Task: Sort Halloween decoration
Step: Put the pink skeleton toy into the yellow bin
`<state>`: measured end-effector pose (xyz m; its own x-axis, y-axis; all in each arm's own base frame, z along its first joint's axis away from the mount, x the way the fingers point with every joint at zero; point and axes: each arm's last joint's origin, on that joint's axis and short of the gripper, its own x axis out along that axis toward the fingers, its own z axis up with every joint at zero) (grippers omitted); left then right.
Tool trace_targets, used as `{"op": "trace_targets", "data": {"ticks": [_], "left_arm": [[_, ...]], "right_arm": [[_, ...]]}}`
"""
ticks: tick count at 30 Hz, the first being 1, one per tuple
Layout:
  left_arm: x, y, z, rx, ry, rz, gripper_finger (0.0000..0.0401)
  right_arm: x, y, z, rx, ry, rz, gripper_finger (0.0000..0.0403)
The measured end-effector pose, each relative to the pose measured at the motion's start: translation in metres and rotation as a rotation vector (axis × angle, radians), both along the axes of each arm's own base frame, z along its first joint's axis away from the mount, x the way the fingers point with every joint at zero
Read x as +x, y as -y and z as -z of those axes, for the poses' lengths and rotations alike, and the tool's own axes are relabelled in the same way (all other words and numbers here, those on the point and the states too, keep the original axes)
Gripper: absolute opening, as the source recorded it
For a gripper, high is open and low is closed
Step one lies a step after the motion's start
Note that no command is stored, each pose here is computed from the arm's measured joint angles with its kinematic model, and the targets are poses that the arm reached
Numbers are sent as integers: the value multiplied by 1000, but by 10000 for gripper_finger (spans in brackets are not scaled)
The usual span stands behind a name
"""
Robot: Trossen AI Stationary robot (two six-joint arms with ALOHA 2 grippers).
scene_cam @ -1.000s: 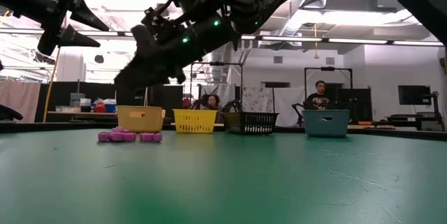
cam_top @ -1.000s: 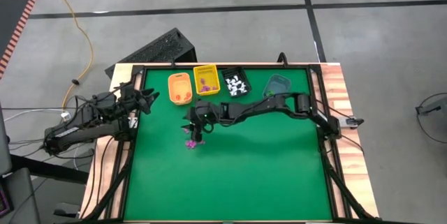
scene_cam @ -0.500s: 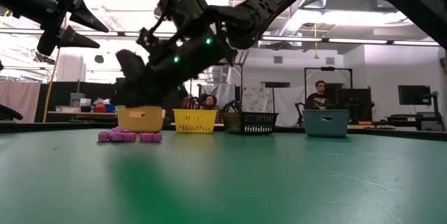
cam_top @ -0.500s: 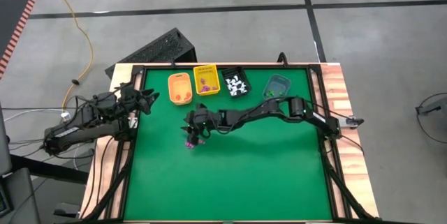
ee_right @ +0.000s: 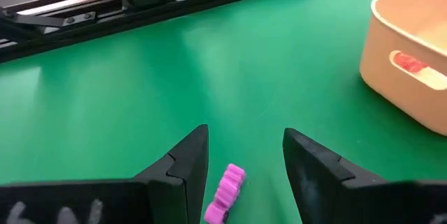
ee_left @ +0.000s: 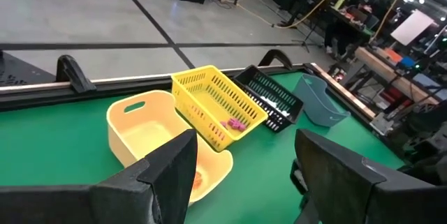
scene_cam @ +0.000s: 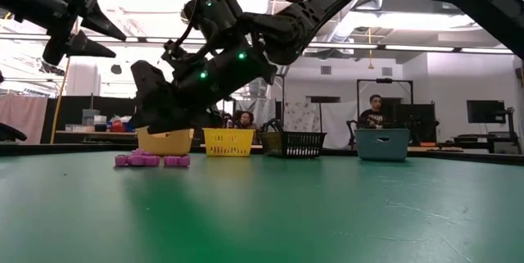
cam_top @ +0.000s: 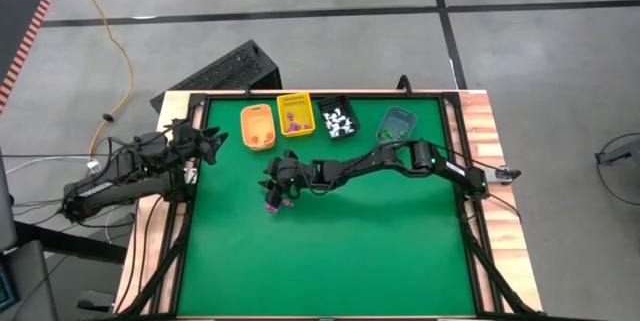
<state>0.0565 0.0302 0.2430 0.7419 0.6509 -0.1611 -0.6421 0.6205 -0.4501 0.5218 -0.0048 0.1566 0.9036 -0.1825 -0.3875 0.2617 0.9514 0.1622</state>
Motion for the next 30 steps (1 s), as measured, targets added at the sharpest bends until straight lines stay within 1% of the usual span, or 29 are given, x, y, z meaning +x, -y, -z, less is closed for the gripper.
{"op": "trace_targets", "data": {"ticks": [3,6,10,12,15,22,25,30], "left_arm": [[0,0,1,-4,-12,2,231],[0,0,2,-9,-21,14,231],[0,1,3,-16,-31,29,231],[0,1,3,-17,-32,30,231],[0,1,3,-16,-32,30,231],[0,1,3,-17,-32,30,231],[0,1,4,-17,-36,26,231],[-1,1,5,-21,-49,23,231]], "right_arm": [[3,0,10,1,11,3,179],[6,-2,25,27,-6,10,179],[5,-6,28,59,-28,19,179],[3,-7,30,52,-66,36,179],[2,-6,32,51,-85,38,179],[2,-6,33,50,-100,39,177],[1,-6,33,49,-110,40,159],[0,-6,35,49,-129,38,105]]}}
